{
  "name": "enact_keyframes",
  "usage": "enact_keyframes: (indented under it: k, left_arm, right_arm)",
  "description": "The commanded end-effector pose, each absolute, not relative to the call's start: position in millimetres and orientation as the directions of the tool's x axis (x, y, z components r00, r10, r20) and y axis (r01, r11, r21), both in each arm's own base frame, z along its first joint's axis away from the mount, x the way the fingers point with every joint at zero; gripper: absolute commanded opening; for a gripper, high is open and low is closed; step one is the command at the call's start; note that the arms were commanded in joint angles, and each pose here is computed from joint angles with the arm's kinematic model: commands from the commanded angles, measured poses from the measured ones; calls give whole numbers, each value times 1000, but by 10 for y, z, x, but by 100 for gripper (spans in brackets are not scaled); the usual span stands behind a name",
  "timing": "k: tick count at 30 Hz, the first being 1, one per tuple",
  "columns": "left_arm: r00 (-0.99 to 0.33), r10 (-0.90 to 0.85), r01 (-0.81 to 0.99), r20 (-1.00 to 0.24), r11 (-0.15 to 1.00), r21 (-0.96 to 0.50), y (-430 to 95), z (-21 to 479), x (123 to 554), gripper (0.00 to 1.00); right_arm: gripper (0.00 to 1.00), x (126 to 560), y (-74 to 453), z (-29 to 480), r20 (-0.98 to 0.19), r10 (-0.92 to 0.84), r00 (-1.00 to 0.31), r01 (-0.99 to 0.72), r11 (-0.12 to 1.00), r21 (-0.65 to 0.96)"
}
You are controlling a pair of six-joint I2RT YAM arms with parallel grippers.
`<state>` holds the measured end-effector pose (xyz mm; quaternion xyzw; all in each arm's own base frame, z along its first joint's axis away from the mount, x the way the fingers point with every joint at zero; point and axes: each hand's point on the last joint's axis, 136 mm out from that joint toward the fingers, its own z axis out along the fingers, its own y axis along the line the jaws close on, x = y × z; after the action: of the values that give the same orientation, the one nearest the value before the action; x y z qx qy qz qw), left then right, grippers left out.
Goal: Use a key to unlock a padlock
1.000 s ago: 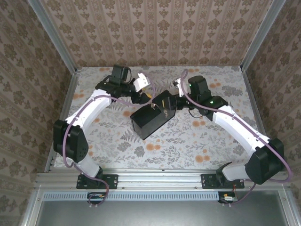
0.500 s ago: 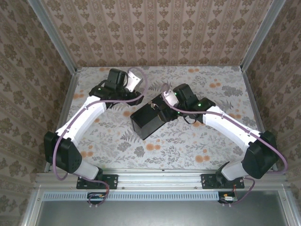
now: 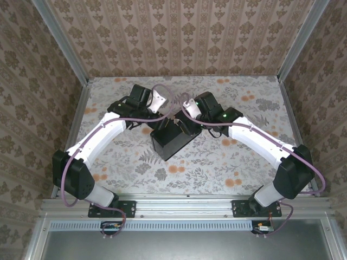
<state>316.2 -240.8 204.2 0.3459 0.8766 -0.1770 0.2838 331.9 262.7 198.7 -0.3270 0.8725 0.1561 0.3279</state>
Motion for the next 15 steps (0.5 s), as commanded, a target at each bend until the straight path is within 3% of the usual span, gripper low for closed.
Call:
enact_keyframes:
  k: [1, 6, 11, 13, 15]
  left_arm:
    - [-648, 507, 693, -569, 703, -163, -2368, 1905, 3020, 54]
    - [-682, 463, 661, -566, 722, -205, -2310, 1854, 2971, 53]
    - [-713, 395, 626, -579, 731, -272, -2236, 1897, 2961, 52]
    - [-718, 395, 623, -573, 731, -277, -2226, 1902, 2937, 52]
    - [-726, 385, 612, -569, 739, -281, -2207, 1898, 2923, 51]
  right_arm:
    - [53, 3293, 2620, 1905, -642, -501, -580, -676, 736, 36]
    - [49, 3283, 2611, 1782, -627, -495, -602, -656, 754, 36]
    - [37, 3276, 2633, 1692, -609, -503, -614, -653, 757, 33]
    - [38, 3262, 2639, 1663, -603, -510, -614, -653, 757, 25]
    - [46, 3288, 2681, 1687, -628, -504, -593, -657, 754, 16]
